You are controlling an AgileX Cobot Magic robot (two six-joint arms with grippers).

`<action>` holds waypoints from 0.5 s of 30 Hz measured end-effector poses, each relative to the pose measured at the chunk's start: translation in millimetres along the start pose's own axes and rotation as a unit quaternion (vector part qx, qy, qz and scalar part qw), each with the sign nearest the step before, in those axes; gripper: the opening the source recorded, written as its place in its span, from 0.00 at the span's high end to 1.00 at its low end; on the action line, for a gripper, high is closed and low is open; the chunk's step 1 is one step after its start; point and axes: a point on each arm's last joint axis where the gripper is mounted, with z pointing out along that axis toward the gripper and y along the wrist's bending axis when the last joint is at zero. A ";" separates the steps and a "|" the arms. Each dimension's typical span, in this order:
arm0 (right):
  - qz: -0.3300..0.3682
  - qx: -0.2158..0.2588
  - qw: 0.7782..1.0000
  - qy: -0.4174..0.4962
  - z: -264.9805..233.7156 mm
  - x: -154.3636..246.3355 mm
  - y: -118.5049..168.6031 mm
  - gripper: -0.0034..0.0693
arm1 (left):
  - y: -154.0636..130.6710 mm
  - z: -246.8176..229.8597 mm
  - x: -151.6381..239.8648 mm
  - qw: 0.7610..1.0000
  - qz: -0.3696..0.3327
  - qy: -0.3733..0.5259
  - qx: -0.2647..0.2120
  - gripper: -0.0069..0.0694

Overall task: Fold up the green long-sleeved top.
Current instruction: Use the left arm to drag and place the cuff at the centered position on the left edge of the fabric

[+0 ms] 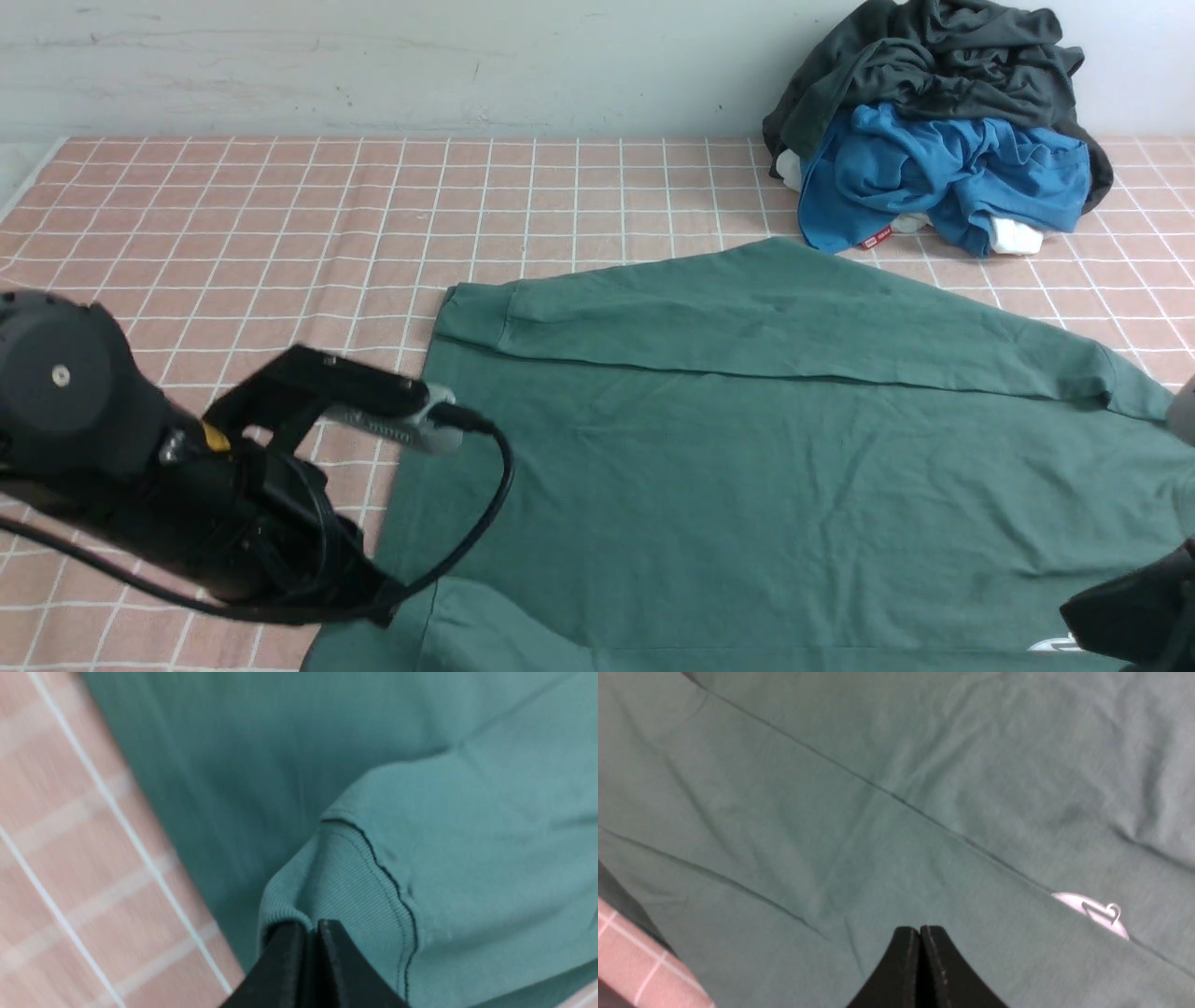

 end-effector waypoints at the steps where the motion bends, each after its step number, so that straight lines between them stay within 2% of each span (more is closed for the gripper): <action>1: 0.000 0.000 1.000 -0.001 0.0 -0.2 -0.1 0.97 | -0.3 -1.9 -2.1 1.000 0.001 -0.003 0.000 0.89; 8: 0.013 0.024 0.999 -0.038 -0.2 -6.9 -4.5 0.97 | -10.3 -70.7 -71.7 0.991 0.050 -0.120 -0.014 0.89; 10: 0.023 0.048 0.998 -0.045 -0.6 -8.0 -9.0 0.97 | -13.2 -89.4 -93.8 0.988 0.063 -0.141 -0.013 0.89; 15: 0.055 0.094 0.993 -0.045 -1.4 -7.3 -17.7 0.97 | -10.5 -91.4 -124.5 0.987 0.071 -0.143 -0.011 0.89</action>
